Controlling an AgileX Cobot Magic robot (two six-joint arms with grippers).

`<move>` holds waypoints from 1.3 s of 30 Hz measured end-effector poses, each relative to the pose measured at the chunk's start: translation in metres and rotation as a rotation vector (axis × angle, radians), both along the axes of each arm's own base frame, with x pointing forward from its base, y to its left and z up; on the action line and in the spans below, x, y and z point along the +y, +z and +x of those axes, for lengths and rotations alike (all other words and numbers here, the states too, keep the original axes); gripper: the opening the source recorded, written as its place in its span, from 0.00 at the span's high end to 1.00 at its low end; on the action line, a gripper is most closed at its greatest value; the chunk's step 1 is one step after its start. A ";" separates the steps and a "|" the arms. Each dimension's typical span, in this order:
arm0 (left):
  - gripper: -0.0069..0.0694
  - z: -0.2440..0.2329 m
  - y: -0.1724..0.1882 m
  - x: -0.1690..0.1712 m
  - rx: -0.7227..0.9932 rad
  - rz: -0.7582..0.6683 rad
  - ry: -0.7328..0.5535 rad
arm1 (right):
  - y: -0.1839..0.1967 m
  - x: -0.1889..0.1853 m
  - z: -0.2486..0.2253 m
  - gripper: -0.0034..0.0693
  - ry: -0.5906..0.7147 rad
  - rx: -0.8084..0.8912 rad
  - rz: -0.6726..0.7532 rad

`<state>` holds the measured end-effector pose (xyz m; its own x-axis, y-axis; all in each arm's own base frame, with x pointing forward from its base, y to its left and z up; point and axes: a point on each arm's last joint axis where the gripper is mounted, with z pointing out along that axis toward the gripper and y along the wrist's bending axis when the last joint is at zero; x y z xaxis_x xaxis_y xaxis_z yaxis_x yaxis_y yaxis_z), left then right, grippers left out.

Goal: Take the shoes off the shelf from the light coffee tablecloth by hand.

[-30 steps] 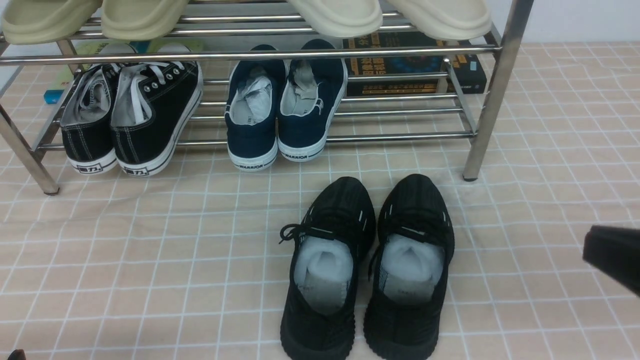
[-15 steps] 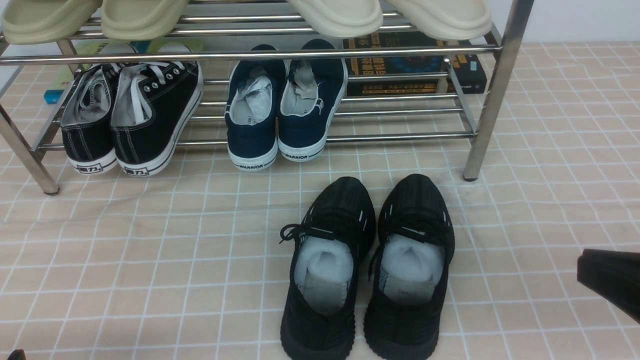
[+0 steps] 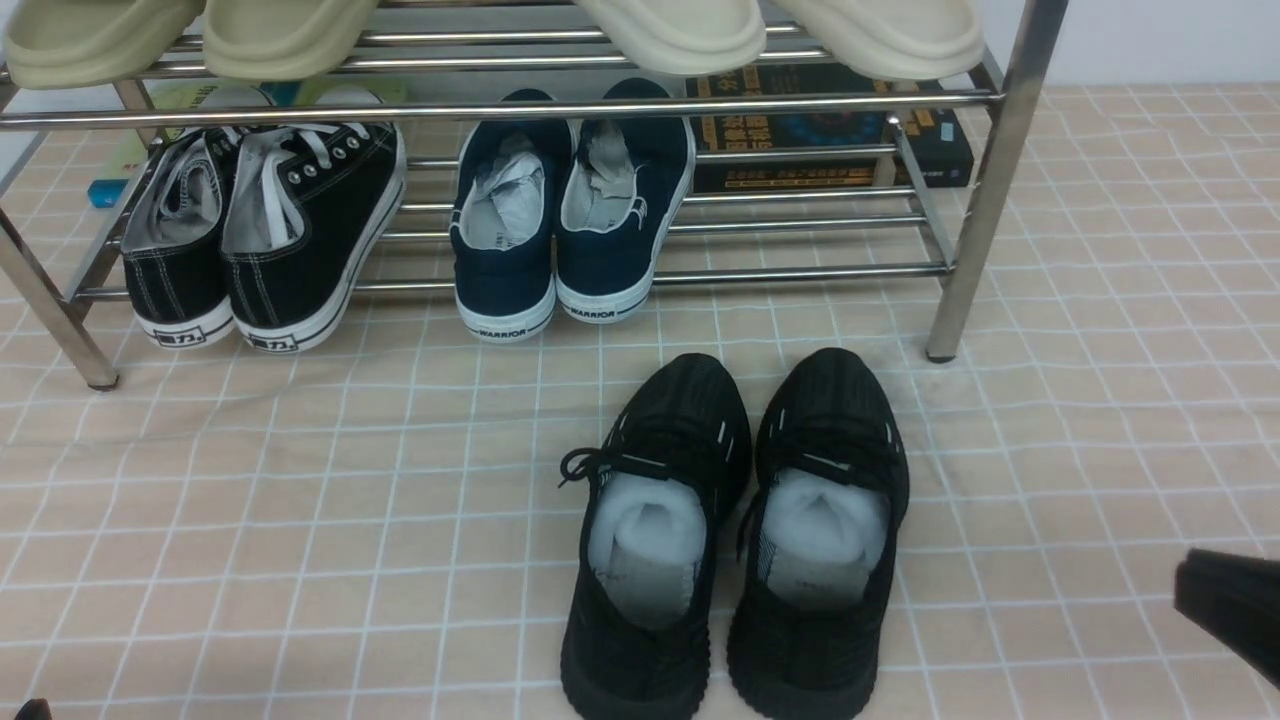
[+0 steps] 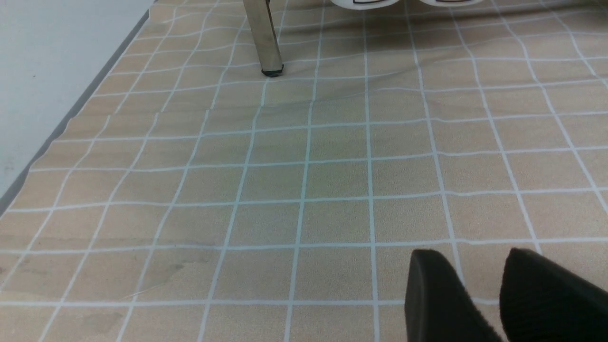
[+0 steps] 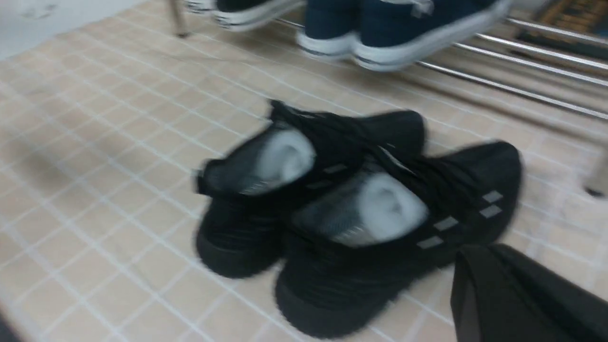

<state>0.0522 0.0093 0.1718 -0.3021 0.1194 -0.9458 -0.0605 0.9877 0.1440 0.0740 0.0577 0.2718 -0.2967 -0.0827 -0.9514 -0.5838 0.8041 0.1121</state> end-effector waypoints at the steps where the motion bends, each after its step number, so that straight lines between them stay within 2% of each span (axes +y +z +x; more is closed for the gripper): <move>1: 0.60 0.000 0.000 0.000 0.000 0.000 0.000 | -0.007 -0.005 -0.001 0.93 -0.035 0.005 0.010; 9: 0.60 0.000 0.000 0.000 0.000 0.000 0.000 | -0.064 -0.042 -0.019 0.92 -0.392 -0.070 0.059; 13: 0.60 0.000 0.000 0.000 0.000 0.000 0.000 | -0.085 -0.047 -0.021 0.92 -0.475 -0.080 0.041; 26: 0.60 0.000 0.000 0.000 0.000 0.000 0.000 | -0.098 -0.049 -0.022 0.90 -0.483 -0.027 -0.061; 39: 0.60 0.000 0.000 0.000 0.000 0.000 0.000 | -0.098 -0.052 -0.022 0.87 -0.546 -0.013 -0.071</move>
